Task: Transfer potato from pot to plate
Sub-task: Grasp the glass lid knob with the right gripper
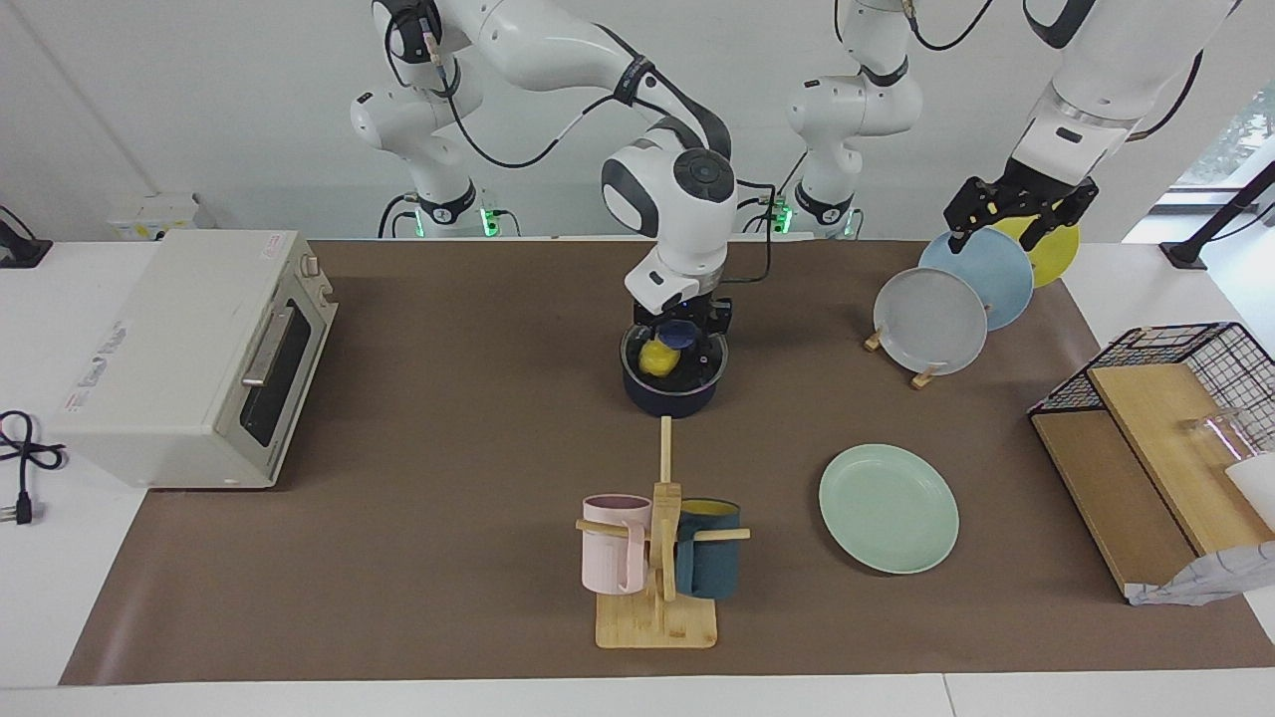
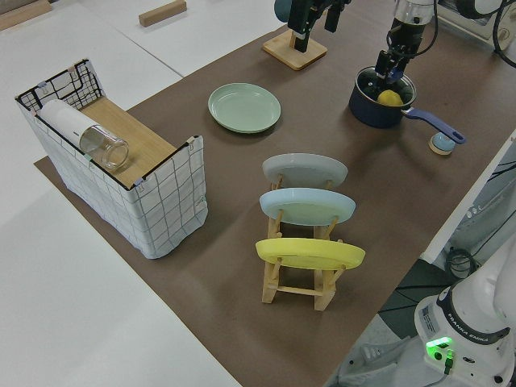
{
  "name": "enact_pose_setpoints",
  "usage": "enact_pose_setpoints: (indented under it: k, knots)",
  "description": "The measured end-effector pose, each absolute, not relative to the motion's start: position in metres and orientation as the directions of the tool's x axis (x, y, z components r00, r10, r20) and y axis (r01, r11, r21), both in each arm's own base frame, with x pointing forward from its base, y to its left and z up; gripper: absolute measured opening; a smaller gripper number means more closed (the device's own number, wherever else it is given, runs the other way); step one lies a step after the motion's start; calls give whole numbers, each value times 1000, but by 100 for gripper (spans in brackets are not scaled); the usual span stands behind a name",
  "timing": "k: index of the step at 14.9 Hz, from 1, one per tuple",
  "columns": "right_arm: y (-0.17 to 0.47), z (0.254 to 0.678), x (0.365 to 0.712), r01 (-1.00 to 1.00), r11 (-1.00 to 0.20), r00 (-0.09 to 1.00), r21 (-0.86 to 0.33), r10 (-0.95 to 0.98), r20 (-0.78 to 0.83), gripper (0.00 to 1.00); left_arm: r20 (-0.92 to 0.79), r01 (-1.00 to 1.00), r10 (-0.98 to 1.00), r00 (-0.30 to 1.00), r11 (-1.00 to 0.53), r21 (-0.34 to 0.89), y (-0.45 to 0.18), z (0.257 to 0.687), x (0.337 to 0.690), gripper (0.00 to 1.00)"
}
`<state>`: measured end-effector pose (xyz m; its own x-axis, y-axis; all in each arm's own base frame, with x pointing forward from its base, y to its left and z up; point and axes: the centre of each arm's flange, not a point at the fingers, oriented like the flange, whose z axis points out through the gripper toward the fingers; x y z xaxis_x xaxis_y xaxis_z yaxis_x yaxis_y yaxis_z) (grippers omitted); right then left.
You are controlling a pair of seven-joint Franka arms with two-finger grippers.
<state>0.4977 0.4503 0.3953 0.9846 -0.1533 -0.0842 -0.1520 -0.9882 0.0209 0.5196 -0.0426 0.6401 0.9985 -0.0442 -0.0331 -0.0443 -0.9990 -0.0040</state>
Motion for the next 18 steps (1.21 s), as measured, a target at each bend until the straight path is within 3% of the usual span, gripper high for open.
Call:
enact_pose_setpoints:
  k: [7,13,18]
  knots:
    - [450,396,497,-93,-996,992,17,-94,-86,74,-30,-44,-44,999,-999,-4,-43,640,520,100]
    - [448,395,495,-81,-996,992,24,-83,-94,58,-27,-44,-44,999,-999,-4,-43,641,520,100]
    - [448,394,494,-69,-997,993,23,-71,-95,55,-26,-44,-44,999,-999,-4,-43,641,520,100]
